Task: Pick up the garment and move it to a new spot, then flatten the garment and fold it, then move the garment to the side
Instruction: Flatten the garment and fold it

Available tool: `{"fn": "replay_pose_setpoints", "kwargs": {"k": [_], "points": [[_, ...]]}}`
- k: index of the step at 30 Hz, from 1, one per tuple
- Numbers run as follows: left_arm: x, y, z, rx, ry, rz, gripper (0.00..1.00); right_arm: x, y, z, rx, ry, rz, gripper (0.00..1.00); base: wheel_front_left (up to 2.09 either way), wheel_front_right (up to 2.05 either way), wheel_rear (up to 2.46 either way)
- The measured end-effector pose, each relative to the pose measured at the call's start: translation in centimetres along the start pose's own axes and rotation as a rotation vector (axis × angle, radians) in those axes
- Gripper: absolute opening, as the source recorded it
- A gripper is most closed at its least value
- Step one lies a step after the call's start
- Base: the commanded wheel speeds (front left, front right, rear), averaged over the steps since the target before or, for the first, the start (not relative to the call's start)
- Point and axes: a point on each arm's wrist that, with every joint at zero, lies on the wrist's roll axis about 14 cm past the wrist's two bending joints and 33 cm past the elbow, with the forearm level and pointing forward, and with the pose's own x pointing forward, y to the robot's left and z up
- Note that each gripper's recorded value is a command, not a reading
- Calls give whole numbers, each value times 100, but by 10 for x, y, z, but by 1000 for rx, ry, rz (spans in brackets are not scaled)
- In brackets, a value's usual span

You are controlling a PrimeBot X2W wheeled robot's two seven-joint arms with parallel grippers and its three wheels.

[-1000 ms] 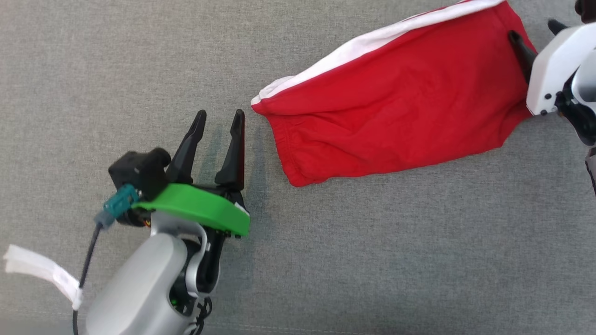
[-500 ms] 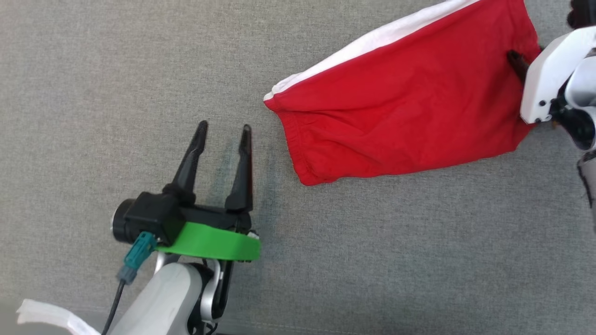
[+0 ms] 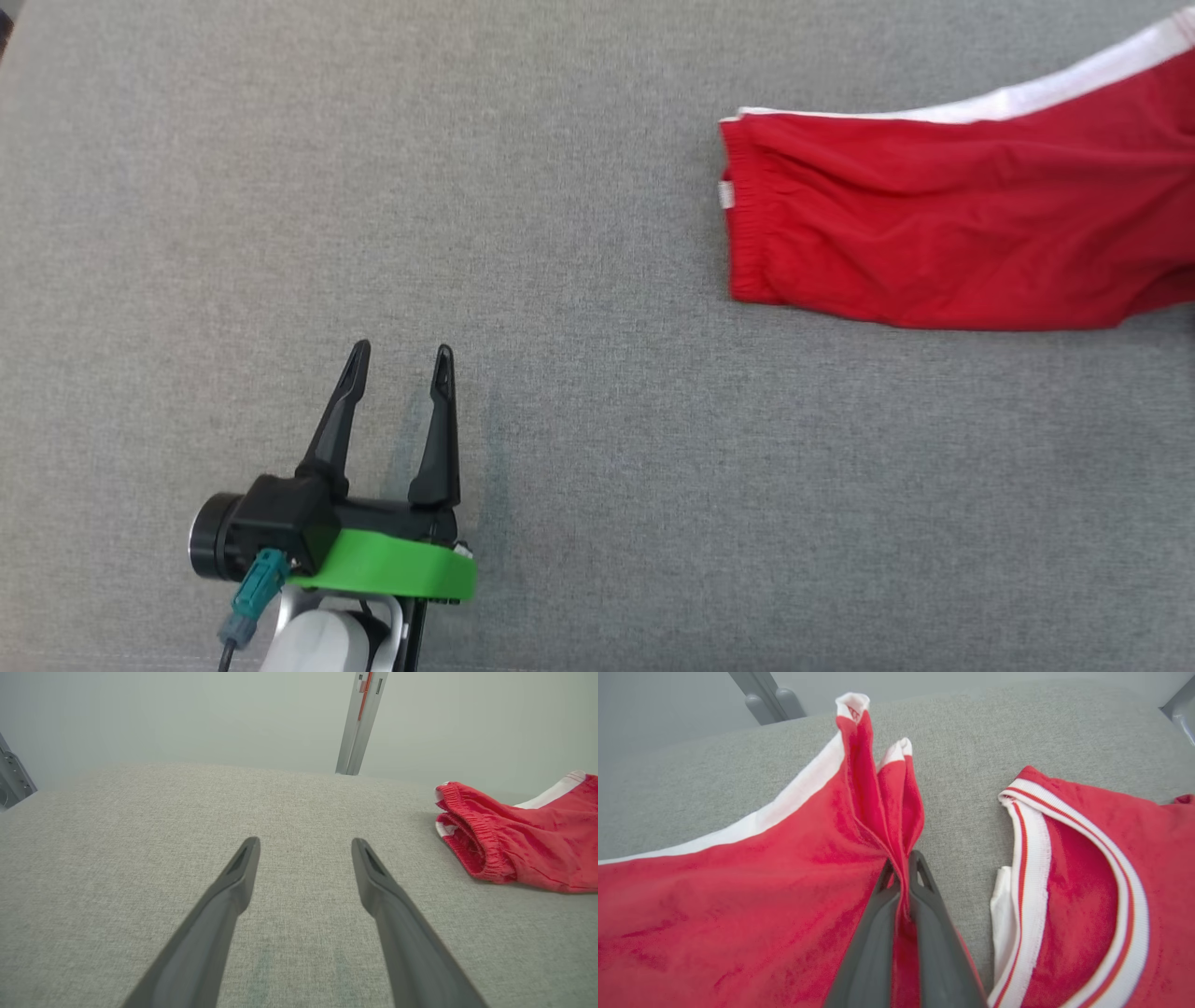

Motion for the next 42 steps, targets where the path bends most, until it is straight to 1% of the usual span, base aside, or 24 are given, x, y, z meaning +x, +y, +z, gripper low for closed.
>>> {"fn": "replay_pose_setpoints", "kwargs": {"k": [2,5,8,11,13,17,21,25,26,27,28,29,33,37,39,42], "points": [[-5,0,3,-2,-10,3,100,-11,-7,12,13,-47,-17,0,0,0,0],[-14,0,7,0,-21,8,100,-24,8,32,18,-104,23,0,0,0,0],[-20,-2,11,-7,-36,4,100,-35,45,45,6,-130,121,0,0,0,0],[-24,-4,17,-19,-54,3,100,-44,103,47,-28,-124,262,0,0,0,0],[-25,-3,16,-22,-53,6,100,-45,137,40,-43,-98,337,0,0,0,0],[-28,0,11,-32,-37,16,100,-40,195,2,-90,18,446,0,0,0,0],[-32,6,6,-32,-20,36,100,-33,229,-23,-83,66,500,0,0,0,0],[-36,13,5,-37,-15,64,100,-33,252,-42,-90,108,539,0,0,0,0],[-36,14,5,-37,-17,68,100,-34,254,-43,-90,111,542,7,0,0,0],[-37,15,6,-36,-20,72,100,-35,255,-43,-88,110,543,36,0,0,0],[-37,16,7,-37,-22,75,100,-36,255,-42,-85,102,542,69,0,0,0],[-36,16,7,-38,-24,78,100,-37,254,-41,-85,92,540,100,0,0,0],[-33,9,9,-43,-31,58,100,-46,253,-37,-43,57,547,100,0,0,0],[-32,4,12,-45,-41,42,100,-64,250,-21,27,-24,578,100,0,0,0],[-32,2,13,-45,-43,33,100,-69,236,-7,42,-84,556,100,0,0,0],[-30,-2,13,-44,-46,19,100,-70,187,20,40,-197,449,100,0,0,0]]}}
